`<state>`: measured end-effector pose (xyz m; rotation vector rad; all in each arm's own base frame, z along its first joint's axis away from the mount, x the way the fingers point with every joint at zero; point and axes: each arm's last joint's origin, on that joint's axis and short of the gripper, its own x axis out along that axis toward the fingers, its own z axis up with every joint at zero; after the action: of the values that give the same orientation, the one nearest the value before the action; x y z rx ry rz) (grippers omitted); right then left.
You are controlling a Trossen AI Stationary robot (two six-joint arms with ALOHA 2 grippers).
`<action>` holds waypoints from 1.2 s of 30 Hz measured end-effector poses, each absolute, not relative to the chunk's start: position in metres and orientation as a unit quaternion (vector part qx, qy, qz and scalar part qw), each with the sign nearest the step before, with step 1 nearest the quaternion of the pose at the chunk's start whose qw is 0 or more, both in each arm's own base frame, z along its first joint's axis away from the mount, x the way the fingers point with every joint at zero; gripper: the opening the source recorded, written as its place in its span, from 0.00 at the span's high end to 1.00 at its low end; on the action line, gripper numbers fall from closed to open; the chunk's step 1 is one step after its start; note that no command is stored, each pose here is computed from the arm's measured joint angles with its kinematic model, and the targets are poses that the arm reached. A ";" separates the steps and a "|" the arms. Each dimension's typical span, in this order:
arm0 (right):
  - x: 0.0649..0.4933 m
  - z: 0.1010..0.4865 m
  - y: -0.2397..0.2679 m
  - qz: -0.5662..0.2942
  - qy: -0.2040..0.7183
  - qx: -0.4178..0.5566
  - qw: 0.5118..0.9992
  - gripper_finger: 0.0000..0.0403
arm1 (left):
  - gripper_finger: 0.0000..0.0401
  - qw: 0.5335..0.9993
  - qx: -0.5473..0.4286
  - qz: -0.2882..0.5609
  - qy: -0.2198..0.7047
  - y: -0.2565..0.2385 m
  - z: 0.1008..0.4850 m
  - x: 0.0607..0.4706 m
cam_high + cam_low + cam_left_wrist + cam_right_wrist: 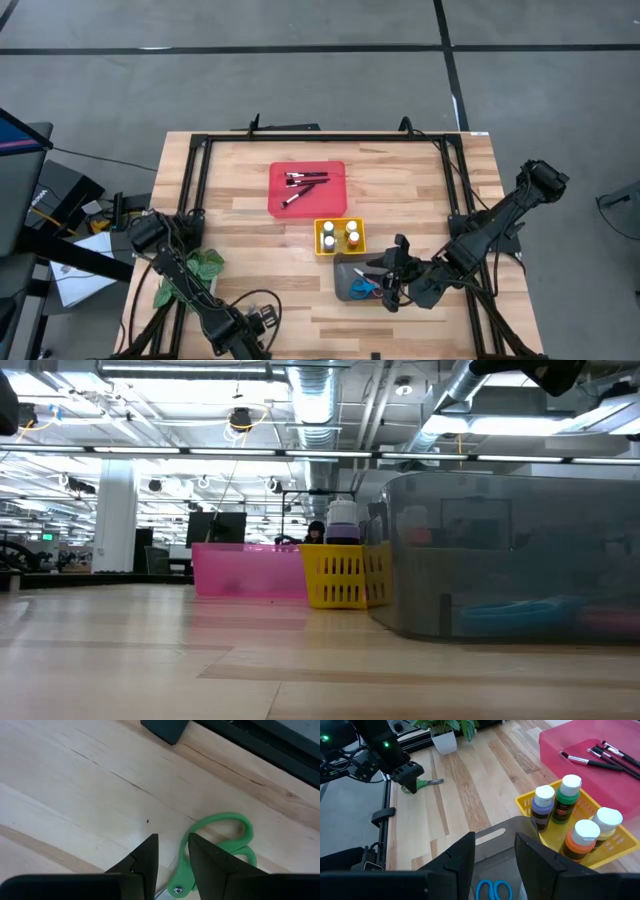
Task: Pick & Place Paint Supplies
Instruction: Put the green scissors into the black bin
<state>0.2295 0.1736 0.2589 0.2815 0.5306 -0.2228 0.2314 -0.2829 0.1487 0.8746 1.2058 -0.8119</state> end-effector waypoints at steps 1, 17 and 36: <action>0.230 0.259 0.174 -0.109 0.261 0.138 0.949 0.67 | 0.75 0.662 0.387 -0.359 0.533 -0.283 0.150 0.231; 0.230 0.259 0.174 -0.109 0.260 0.140 0.949 0.67 | 0.75 0.664 0.418 -0.352 0.510 -0.273 0.166 0.223; 0.230 0.259 0.174 -0.108 0.261 0.140 0.949 0.67 | 0.75 0.665 0.416 -0.379 0.492 -0.276 0.158 0.220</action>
<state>0.2296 0.1737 0.2589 0.2841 0.5308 -0.2198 0.2199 -0.2758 0.1581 0.9391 1.1108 -0.8558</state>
